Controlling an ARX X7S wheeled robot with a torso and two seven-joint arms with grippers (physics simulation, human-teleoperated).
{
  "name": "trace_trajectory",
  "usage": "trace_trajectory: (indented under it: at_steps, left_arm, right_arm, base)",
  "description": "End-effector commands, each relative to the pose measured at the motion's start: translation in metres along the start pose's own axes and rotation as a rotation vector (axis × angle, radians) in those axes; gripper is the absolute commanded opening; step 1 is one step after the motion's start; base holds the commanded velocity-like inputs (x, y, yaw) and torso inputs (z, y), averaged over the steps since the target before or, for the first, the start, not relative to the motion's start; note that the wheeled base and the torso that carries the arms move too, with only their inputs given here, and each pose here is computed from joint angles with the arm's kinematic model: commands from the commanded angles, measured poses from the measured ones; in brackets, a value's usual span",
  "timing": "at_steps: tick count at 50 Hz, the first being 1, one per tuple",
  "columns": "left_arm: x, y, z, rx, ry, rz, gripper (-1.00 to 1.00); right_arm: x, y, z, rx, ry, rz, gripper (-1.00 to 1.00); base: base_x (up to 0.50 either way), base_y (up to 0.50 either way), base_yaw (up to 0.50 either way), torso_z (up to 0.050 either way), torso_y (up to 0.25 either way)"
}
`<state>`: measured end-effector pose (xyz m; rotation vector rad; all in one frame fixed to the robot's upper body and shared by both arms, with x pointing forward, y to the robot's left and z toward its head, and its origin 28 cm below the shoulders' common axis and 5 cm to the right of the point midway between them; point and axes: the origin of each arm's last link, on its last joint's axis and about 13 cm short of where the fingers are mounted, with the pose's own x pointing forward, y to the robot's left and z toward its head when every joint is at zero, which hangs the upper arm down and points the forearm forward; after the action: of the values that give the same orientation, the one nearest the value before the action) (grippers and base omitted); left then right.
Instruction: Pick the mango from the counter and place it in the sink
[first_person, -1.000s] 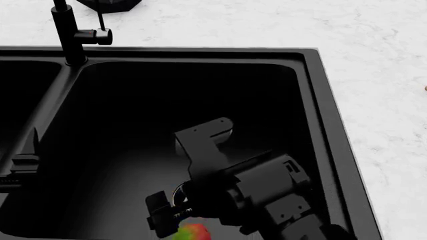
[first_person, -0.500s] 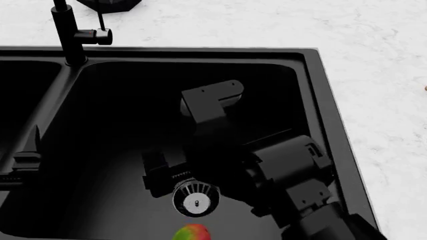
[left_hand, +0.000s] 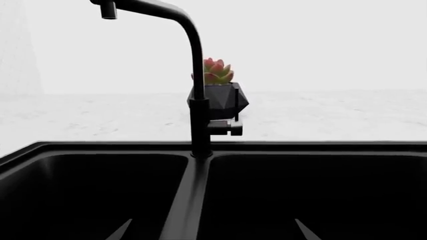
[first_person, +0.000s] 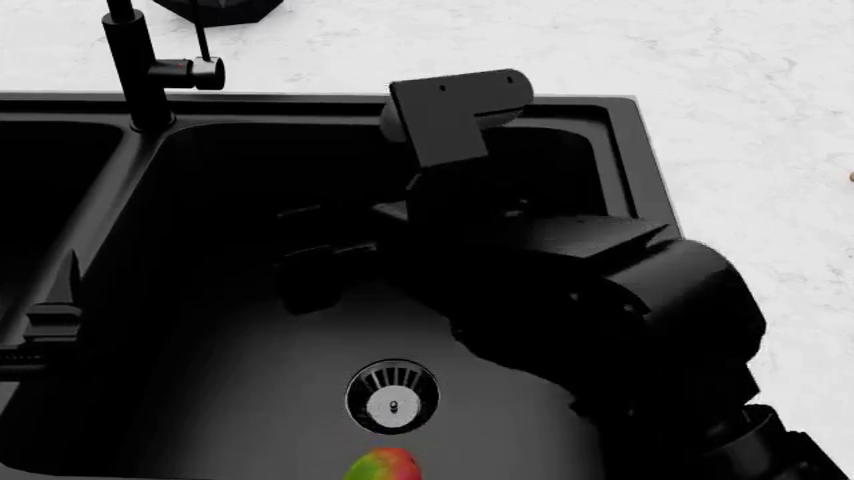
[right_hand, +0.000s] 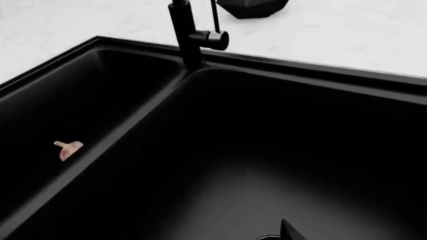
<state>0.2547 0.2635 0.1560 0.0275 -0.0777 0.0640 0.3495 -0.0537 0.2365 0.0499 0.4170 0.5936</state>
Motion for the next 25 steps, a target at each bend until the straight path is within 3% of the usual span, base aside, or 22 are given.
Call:
trace_trajectory:
  at_steps: [1,25]
  left_arm:
    - [-0.002,0.002,0.001,0.001,0.0,0.002,1.0]
    - [-0.001,0.001,0.001,0.005,0.004,0.002,1.0]
  right_arm:
    - [-0.029,0.006,0.003,-0.003,-0.092,0.007,1.0]
    - [-0.092,0.018,-0.017,-0.02,-0.228,-0.045,1.0]
  base:
    - [0.0,0.0,0.0,0.0,0.0]
    - [0.0,0.0,0.0,0.0,0.0]
